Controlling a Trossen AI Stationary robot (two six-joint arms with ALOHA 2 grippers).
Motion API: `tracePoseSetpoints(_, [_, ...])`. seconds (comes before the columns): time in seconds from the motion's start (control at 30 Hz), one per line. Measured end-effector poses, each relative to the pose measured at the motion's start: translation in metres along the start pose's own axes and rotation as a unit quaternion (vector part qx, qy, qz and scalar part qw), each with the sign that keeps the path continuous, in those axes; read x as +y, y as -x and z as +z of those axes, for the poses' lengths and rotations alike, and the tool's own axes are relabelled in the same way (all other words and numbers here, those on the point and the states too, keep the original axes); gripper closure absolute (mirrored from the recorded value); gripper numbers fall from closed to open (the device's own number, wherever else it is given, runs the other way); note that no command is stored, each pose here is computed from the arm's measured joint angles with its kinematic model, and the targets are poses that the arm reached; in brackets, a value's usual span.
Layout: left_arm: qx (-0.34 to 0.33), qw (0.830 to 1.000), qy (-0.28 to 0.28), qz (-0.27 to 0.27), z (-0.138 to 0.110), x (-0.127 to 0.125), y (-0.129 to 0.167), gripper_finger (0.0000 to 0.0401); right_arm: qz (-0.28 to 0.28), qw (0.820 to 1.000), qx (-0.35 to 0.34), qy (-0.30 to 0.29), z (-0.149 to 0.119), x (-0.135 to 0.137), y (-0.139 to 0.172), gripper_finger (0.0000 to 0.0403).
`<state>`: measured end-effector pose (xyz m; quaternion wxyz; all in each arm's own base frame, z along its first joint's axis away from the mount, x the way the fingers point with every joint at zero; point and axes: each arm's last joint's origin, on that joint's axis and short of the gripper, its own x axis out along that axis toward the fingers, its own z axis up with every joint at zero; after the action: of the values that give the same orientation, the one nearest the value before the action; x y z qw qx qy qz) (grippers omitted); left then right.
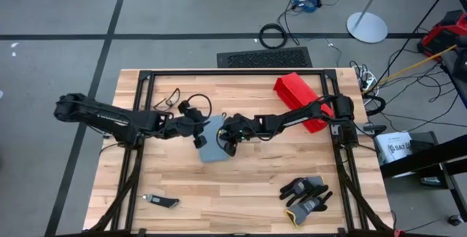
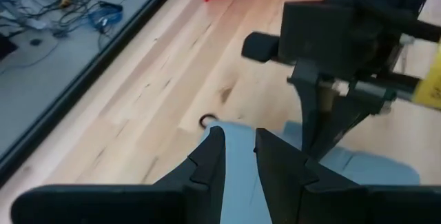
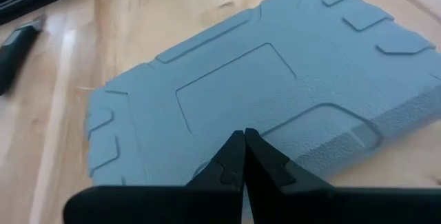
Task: Prefit tool cases
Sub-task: Close the toolbox
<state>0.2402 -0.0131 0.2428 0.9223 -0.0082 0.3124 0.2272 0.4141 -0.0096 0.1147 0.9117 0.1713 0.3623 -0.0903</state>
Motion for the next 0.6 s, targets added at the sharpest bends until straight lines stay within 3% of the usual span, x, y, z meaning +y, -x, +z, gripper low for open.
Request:
tracePoseSetpoints(0.33, [0.041, 0.999, -0.001, 0.024, -0.009, 0.009, 0.01, 0.0316, -0.021, 0.999, 0.032, -0.022, -0.001, 0.001, 0.01, 0.0403])
tracePoseSetpoints(0.6, [0.027, 0.999, -0.02, 0.024, -0.006, 0.008, 0.01, 0.0316, -0.006, 0.999, 0.03, 0.017, 0.012, 0.013, 0.047, 0.0403])
